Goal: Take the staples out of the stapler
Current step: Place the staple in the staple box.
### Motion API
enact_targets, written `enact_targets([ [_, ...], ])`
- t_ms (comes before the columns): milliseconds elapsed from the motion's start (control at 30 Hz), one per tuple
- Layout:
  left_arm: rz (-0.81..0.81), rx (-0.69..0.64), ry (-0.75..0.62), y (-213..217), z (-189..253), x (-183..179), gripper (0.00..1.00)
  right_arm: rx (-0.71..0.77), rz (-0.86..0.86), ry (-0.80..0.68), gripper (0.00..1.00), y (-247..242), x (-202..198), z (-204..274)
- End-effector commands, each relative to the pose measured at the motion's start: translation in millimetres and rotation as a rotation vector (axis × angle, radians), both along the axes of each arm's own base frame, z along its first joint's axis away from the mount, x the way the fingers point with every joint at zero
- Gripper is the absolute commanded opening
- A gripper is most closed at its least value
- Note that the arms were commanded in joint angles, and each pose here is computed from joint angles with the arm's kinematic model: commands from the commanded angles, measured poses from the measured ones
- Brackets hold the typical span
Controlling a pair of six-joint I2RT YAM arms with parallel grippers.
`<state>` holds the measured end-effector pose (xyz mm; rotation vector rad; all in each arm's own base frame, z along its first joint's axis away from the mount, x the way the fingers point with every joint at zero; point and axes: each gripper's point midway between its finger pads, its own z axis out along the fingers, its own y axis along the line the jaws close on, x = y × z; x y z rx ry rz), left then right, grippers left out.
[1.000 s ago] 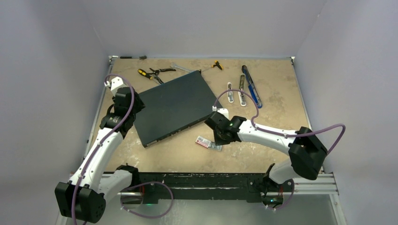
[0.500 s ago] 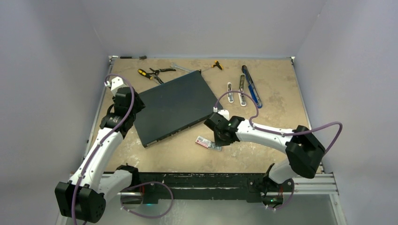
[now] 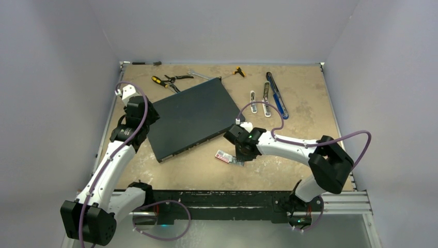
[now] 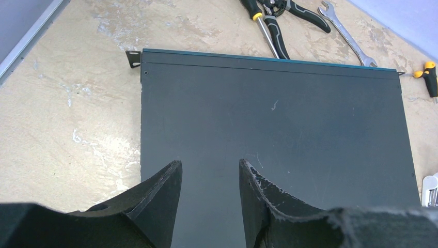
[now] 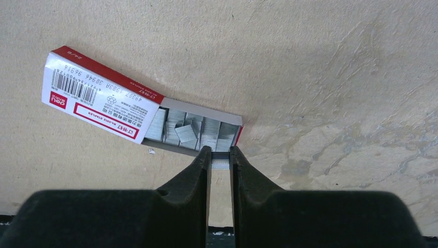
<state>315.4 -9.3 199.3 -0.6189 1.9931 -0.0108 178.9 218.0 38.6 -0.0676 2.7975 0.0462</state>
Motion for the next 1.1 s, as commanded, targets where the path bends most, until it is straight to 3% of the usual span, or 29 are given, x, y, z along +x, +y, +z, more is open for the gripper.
enact_targets([
  [0,-0.002,0.000,-0.025,1.4,5.7,4.8,0.43,0.001,-0.048,-0.031,0.19,-1.1,7.3,7.7],
  [833,-0.002,-0.001,-0.025,1.3,5.6,4.9,0.43,0.009,-0.052,-0.027,0.19,5.4,11.3,2.0],
  [1067,-0.002,-0.001,-0.028,1.3,6.3,5.1,0.43,0.012,-0.053,-0.031,0.24,6.4,12.4,3.6],
])
